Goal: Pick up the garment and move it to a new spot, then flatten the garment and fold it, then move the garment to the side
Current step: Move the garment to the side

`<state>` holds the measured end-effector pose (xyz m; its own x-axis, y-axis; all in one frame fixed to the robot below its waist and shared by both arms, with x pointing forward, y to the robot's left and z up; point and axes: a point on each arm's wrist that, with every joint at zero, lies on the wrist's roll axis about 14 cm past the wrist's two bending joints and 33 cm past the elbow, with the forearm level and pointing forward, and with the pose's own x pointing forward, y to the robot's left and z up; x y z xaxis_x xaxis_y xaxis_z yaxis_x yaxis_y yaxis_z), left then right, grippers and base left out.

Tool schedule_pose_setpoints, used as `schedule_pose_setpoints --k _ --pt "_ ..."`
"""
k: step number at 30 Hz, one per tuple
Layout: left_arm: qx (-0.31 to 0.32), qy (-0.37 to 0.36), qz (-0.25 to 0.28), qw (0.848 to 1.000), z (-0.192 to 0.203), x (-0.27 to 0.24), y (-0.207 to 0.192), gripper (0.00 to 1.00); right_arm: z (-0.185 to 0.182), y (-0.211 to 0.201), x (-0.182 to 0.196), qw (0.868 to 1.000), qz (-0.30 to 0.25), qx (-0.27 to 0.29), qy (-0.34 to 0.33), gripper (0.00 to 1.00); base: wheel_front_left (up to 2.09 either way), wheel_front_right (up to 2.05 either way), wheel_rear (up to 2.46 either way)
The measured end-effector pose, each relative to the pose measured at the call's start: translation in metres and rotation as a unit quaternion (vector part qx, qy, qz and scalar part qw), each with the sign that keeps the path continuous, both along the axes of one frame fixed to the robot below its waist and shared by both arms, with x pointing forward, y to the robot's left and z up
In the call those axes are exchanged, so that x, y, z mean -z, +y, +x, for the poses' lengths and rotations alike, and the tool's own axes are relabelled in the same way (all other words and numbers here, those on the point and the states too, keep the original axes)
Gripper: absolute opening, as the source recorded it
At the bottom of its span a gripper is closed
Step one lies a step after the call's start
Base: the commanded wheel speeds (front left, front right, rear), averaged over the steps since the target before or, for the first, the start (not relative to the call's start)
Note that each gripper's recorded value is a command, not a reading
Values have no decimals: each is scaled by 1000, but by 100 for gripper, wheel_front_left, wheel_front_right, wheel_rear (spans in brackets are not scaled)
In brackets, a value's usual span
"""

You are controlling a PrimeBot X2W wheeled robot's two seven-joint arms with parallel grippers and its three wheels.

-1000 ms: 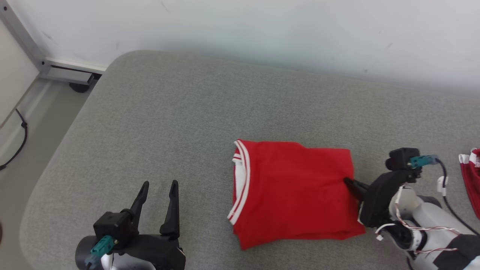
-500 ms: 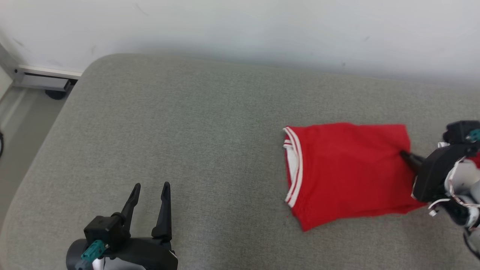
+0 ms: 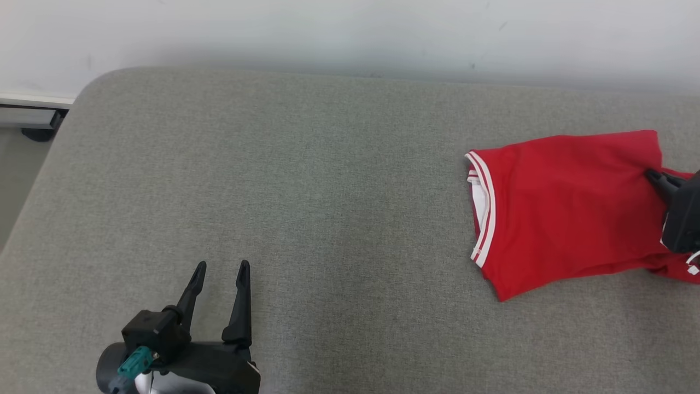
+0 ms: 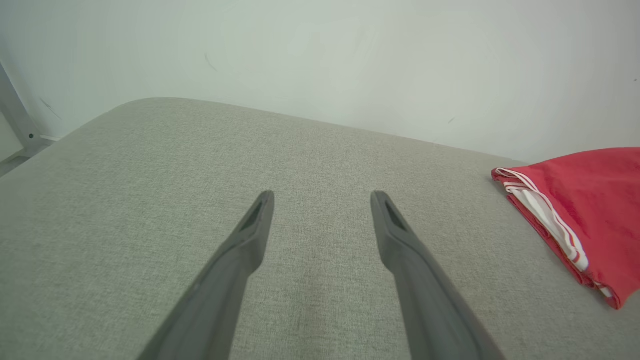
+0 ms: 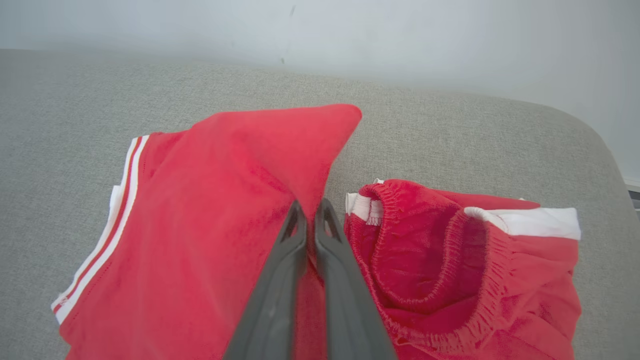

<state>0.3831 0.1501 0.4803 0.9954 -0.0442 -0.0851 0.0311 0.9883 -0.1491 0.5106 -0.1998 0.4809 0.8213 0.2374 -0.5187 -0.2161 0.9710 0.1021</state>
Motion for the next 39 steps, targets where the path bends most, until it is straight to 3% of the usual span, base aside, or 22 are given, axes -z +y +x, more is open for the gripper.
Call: schedule_pose_setpoints --k 19,39 --pt "33 -4 0 999 18 -1 -19 100 3 -73 -29 997 -65 51 6 0 0 0 0" --pt "52 4 2 999 31 4 -28 100 19 -112 -48 988 -127 80 30 0 0 0 0"
